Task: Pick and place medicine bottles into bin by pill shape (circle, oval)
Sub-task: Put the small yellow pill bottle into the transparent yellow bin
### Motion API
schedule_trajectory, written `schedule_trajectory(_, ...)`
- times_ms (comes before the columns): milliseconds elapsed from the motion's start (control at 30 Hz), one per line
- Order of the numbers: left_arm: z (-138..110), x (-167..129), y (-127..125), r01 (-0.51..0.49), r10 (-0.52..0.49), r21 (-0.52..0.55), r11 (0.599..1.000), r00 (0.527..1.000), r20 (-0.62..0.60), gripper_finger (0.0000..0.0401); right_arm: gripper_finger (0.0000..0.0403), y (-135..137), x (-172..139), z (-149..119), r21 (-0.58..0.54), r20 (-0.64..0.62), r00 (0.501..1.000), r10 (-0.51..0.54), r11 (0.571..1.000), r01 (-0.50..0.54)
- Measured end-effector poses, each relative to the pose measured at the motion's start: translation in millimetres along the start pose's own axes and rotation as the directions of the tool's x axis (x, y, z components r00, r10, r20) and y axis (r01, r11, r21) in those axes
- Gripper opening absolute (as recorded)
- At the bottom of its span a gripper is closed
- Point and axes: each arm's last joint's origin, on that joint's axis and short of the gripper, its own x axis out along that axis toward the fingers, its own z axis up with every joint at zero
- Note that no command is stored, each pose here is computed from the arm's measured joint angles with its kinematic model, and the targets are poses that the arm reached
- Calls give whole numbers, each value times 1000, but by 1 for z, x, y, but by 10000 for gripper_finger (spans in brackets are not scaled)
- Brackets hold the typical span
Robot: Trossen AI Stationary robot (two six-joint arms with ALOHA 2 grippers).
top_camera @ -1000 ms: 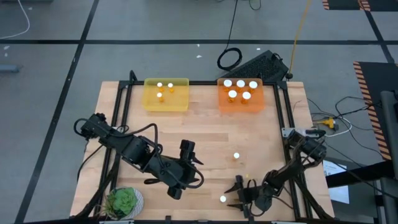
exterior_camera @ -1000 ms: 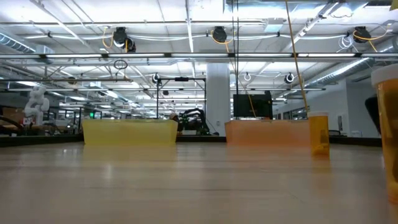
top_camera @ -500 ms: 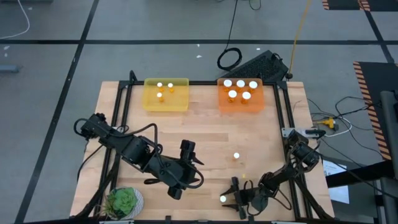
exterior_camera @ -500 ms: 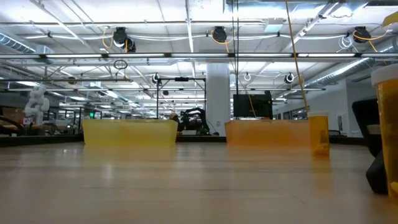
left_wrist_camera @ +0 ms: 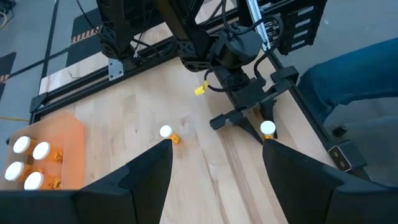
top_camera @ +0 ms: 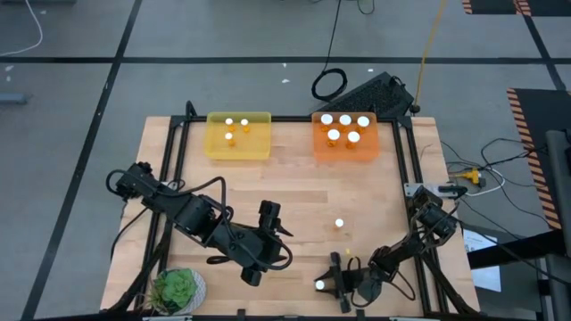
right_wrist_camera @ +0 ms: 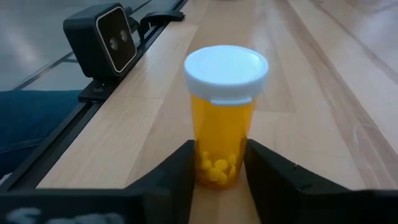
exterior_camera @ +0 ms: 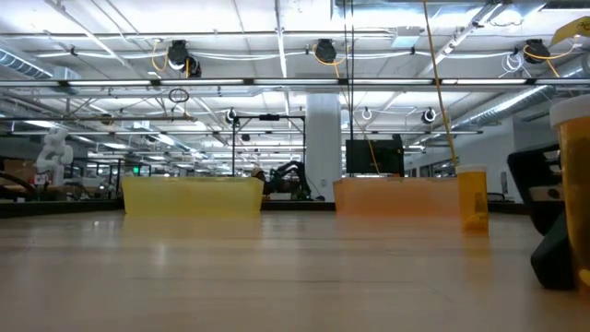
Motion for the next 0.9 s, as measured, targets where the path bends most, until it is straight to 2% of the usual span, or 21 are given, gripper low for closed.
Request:
schedule_trajectory(200, 0, 0, 0, 0, 0, 0, 1000, 1000, 0, 255, 92, -1, 1, 0, 1, 0, 1000, -5, 1000, 5)
schedule_trajectory(400, 0, 0, 0, 0, 0, -24, 1000, 1000, 2, 255, 105, -6, 3, 7, 13, 4, 1000, -10, 1000, 10)
schedule_trajectory(567, 0, 0, 0, 0, 0, -36, 999, 1000, 2, 255, 108, -13, -1, 43, 55, 66, 997, -28, 998, 24)
schedule_trajectory(767, 0, 0, -1, 19, -19, -52, 998, 1000, 0, 255, 97, -37, -9, 85, 125, 35, 998, -43, 991, 38)
schedule_trajectory(900, 0, 0, -1, 41, -41, -68, 997, 999, 0, 255, 100, -51, -17, 102, 181, -18, 999, -44, 982, 46)
